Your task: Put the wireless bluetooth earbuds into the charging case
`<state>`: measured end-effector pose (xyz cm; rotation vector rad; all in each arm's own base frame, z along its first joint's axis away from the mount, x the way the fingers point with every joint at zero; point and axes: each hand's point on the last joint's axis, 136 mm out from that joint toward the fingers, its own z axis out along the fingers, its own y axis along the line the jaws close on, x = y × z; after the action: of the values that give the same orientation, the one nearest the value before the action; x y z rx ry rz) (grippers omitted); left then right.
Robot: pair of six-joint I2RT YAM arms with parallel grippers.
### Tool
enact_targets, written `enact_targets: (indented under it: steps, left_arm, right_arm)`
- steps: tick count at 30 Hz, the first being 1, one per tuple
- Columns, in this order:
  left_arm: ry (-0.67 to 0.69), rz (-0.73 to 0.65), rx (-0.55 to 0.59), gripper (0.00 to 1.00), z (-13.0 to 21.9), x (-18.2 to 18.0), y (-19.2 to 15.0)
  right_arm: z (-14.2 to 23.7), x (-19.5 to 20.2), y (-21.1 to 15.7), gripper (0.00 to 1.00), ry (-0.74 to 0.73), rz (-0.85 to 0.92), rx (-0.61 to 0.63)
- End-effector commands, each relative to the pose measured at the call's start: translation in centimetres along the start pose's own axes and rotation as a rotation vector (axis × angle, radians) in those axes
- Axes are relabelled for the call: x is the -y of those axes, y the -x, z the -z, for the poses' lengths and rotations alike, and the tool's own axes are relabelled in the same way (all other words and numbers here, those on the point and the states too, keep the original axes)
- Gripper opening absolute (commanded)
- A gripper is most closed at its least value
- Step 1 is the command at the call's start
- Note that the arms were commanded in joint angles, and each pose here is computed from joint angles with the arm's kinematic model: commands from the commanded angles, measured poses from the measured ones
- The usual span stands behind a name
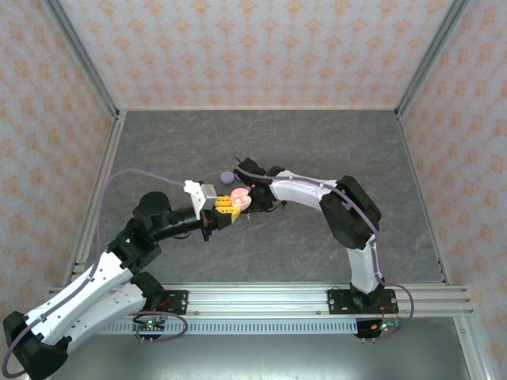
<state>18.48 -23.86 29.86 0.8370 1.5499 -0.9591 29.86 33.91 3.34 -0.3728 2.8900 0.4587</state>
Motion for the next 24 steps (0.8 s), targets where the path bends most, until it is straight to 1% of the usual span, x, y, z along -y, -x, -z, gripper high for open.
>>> enact_targets:
  steps: [1,5,15,20,24]
  left_arm:
    - [0.001,-0.010,0.011,0.00,-0.1,0.0,0.3]
    - [0.001,-0.010,0.010,0.00,-0.2,0.0,0.3]
    - [0.003,-0.007,0.001,0.00,-0.3,-0.1,0.2]
    - [0.006,-0.005,-0.002,0.00,-0.3,-0.1,0.1]
    - [0.012,0.002,0.000,0.00,-0.3,-0.3,0.0]
  right_arm:
    - [-0.8,0.2,-0.7,0.35,-0.030,0.012,-0.034]
    - [-1.2,0.3,-1.1,0.33,-0.031,0.010,-0.048]
    - [-1.5,0.1,-1.6,0.23,-0.019,0.009,-0.069]
    - [-0.1,-0.4,-0.9,0.20,0.007,0.006,-0.016]
    - [2.6,-0.9,0.3,0.20,0.026,0.014,0.075]
